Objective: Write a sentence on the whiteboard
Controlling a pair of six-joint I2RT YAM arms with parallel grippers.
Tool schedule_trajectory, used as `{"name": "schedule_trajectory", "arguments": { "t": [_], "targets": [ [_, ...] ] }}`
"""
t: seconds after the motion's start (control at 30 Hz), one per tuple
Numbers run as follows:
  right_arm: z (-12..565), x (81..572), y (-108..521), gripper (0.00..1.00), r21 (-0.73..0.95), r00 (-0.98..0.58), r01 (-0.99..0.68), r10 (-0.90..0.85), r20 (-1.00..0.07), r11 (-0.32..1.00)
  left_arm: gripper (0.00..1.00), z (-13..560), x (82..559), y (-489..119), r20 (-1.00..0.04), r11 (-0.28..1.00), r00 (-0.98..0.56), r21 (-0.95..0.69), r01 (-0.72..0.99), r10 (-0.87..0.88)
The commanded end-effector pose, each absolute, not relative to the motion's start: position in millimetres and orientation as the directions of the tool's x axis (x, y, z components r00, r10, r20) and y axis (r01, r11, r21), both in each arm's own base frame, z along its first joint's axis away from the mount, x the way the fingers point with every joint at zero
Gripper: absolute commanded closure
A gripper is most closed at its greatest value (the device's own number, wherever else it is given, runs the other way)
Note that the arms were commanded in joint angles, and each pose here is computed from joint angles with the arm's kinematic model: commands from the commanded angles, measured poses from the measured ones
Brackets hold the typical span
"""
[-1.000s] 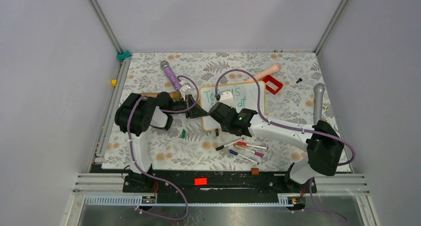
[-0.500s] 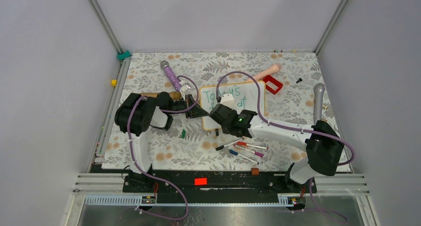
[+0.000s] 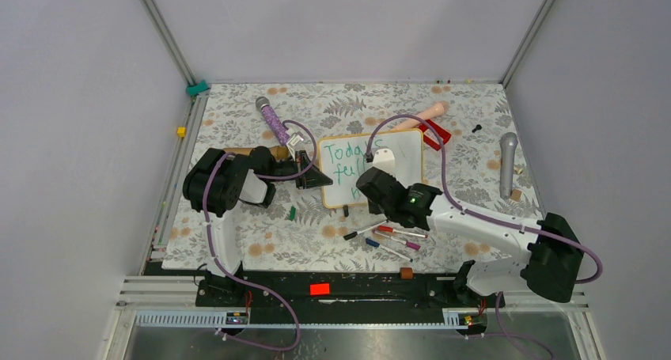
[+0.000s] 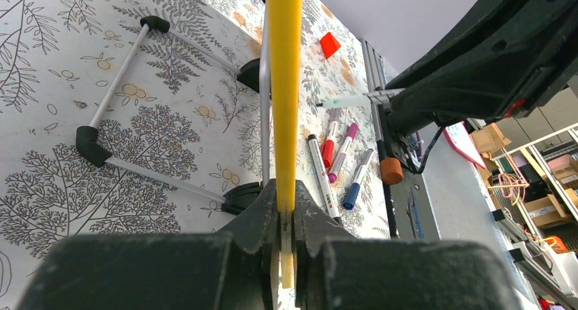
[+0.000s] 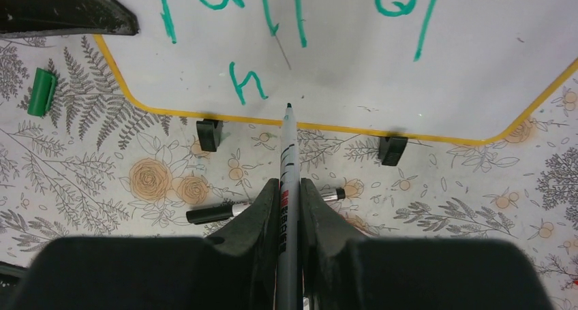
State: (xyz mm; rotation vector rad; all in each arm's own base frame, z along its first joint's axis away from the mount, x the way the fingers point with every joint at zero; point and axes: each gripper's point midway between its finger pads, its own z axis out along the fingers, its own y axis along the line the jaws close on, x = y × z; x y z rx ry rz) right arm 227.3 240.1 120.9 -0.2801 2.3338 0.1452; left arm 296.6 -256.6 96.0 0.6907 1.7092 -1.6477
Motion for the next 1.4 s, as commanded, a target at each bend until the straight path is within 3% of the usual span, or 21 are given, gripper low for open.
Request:
{"name": "schedule_trajectory", "arguments": {
  "t": [0.0, 0.63, 1.37],
  "targets": [
    [130.3, 238.4, 234.1, 1.0, 0.055, -0.659, -0.214, -0.103, -0.745, 0.975, 1.0, 120.5, 301.9, -257.7, -0.843, 0.039, -0.531, -0.535, 0.844, -0.09],
    [133.4, 261.8, 254.0, 1.0, 0.019, -0.654, -0.236, -0.144, -0.743, 0.972, 1.0, 120.2, 300.6, -258.9, -0.843, 0.035, -0.532, -0.536, 0.844, -0.087],
    [109.0, 251.7, 243.5, 1.0, -0.027, -0.707, -0.224, -0.182, -0.683, 0.974, 1.0, 119.2, 300.4, -259.3, -0.841, 0.035, -0.534, -0.538, 0.842, -0.086]
  ]
}}
